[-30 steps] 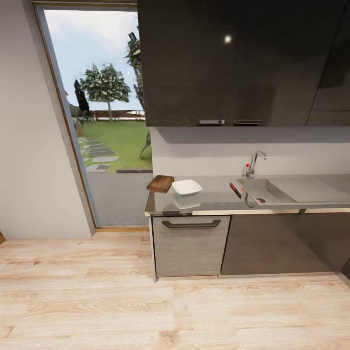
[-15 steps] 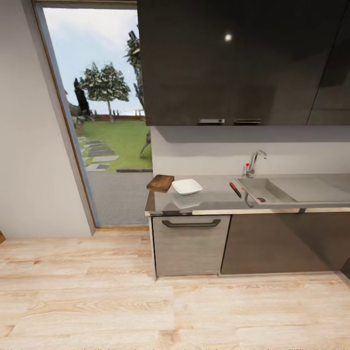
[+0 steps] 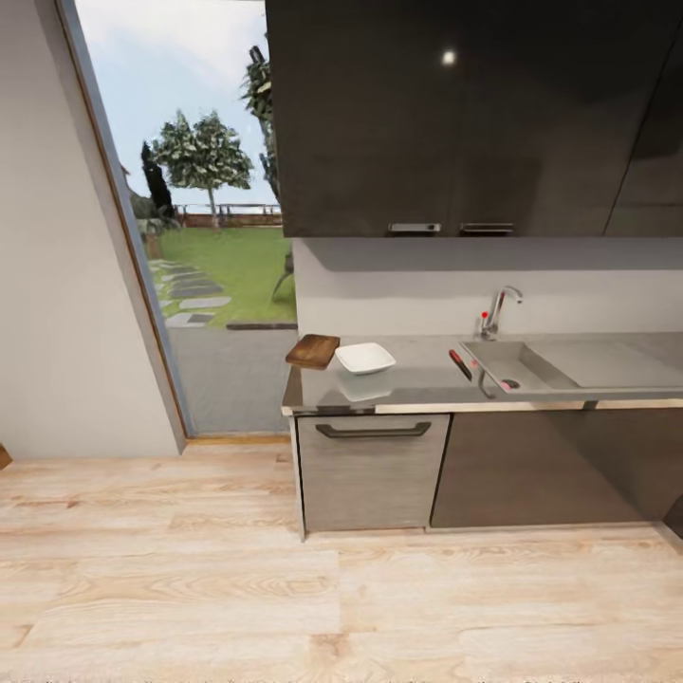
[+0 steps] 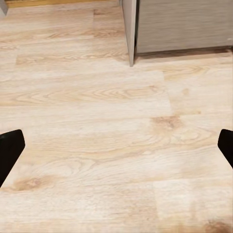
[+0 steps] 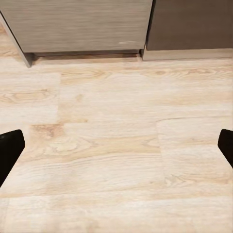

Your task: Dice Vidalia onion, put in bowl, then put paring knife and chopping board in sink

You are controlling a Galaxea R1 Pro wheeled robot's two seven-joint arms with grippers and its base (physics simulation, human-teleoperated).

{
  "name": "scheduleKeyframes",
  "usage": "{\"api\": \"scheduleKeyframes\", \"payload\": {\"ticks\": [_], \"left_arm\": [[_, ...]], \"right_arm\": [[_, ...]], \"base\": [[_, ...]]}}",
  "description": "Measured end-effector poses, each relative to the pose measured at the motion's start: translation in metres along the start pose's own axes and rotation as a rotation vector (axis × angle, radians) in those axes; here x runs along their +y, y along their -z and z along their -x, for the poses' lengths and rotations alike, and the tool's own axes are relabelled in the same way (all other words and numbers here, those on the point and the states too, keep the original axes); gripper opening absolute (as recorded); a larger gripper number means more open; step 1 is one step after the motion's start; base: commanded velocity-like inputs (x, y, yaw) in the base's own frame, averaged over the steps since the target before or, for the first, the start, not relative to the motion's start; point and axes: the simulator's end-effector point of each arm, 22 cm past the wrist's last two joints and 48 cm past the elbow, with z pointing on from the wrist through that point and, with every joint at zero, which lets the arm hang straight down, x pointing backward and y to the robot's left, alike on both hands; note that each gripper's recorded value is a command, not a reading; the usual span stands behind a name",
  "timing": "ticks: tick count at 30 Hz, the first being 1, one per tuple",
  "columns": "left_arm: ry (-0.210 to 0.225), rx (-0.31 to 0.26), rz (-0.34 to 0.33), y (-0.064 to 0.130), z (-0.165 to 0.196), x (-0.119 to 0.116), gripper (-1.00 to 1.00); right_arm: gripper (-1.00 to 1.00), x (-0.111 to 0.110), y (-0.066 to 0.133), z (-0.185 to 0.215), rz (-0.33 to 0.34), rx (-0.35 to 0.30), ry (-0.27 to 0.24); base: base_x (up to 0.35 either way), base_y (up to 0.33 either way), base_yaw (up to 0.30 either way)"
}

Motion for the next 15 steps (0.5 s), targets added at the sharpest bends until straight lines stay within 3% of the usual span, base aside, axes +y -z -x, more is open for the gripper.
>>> {"api": "scheduleKeyframes", "payload": {"ticks": [9,15], "left_arm": [[0.000,0.018,-0.001,0.000,-0.007,0.000,1.00],[0.000,0.029,0.000,0.001,-0.011,0.000,1.00]], "right_arm": [[1.00,0.000,0.000,-0.006,0.000,0.015,0.001],[1.00,0.001,0.001,-0.006,0.004,0.013,0.001]], "base": [[0.020,0.012,0.000],[0.219,0.159,0.000]]}}
